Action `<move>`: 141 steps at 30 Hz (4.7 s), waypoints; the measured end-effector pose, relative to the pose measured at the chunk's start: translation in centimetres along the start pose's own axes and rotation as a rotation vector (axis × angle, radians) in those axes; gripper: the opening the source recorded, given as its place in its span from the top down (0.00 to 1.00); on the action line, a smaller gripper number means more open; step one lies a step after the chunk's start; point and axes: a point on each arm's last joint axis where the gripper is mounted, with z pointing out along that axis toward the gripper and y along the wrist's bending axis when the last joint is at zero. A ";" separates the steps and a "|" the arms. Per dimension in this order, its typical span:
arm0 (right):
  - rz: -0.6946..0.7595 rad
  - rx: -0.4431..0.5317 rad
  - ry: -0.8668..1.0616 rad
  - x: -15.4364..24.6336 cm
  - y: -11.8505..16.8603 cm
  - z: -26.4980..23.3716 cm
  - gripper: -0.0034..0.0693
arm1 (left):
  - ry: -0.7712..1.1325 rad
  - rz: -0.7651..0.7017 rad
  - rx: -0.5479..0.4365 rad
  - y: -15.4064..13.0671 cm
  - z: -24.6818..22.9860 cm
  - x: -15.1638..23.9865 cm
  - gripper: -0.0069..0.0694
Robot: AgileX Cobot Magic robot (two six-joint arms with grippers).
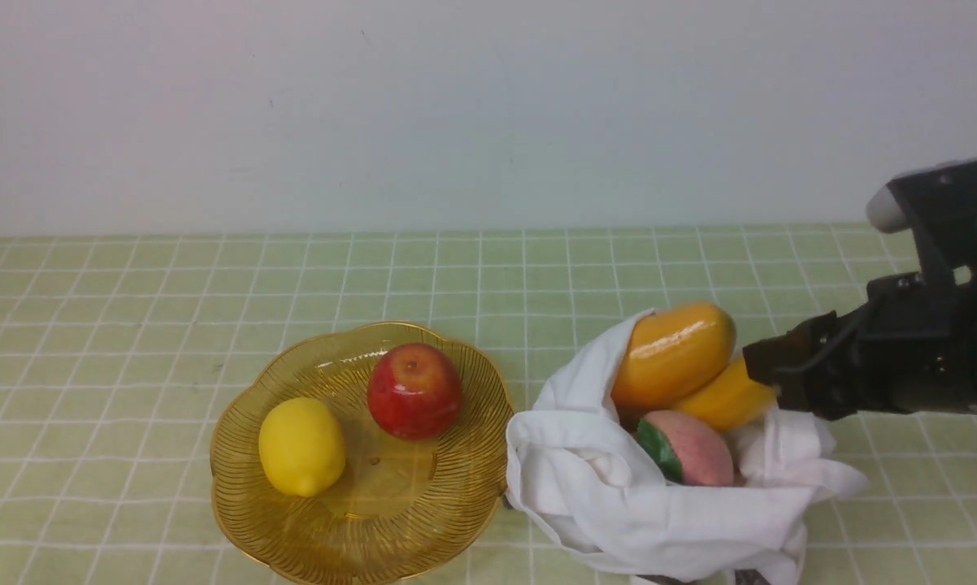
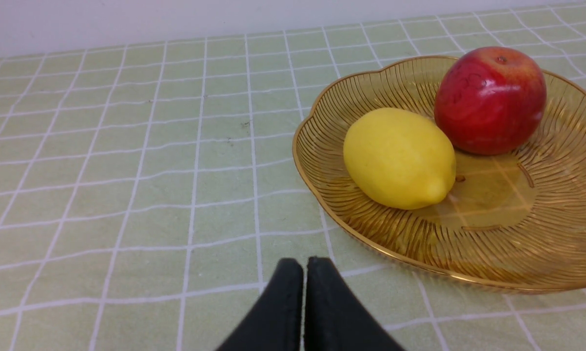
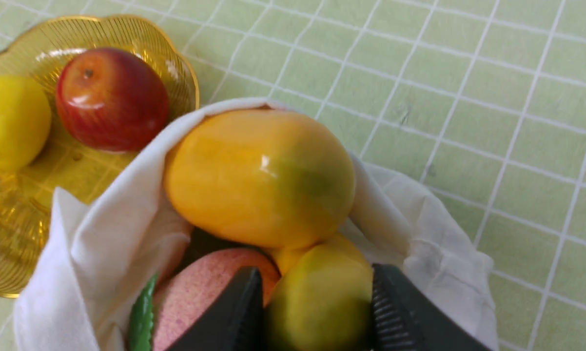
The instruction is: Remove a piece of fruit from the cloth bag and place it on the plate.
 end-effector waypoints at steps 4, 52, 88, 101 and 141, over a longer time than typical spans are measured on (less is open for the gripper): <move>-0.016 -0.017 0.005 -0.3 0.3 -0.8 0.59 | 0.000 0.000 0.000 0.0 0.0 0.0 0.92; -0.101 0.038 0.194 -1.4 1.0 -7.1 0.59 | 0.000 0.000 0.000 0.0 0.0 0.0 0.92; -0.131 -0.020 0.274 -2.5 1.9 -9.5 0.59 | 0.000 0.000 0.000 0.0 0.0 0.0 0.92; -0.132 -0.216 0.046 -6.1 3.9 -9.7 0.59 | 0.000 0.000 0.000 0.0 0.0 0.0 0.92; -0.418 -0.396 0.306 -5.7 13.2 16.0 0.16 | 0.000 -0.001 0.000 0.0 0.0 0.0 0.92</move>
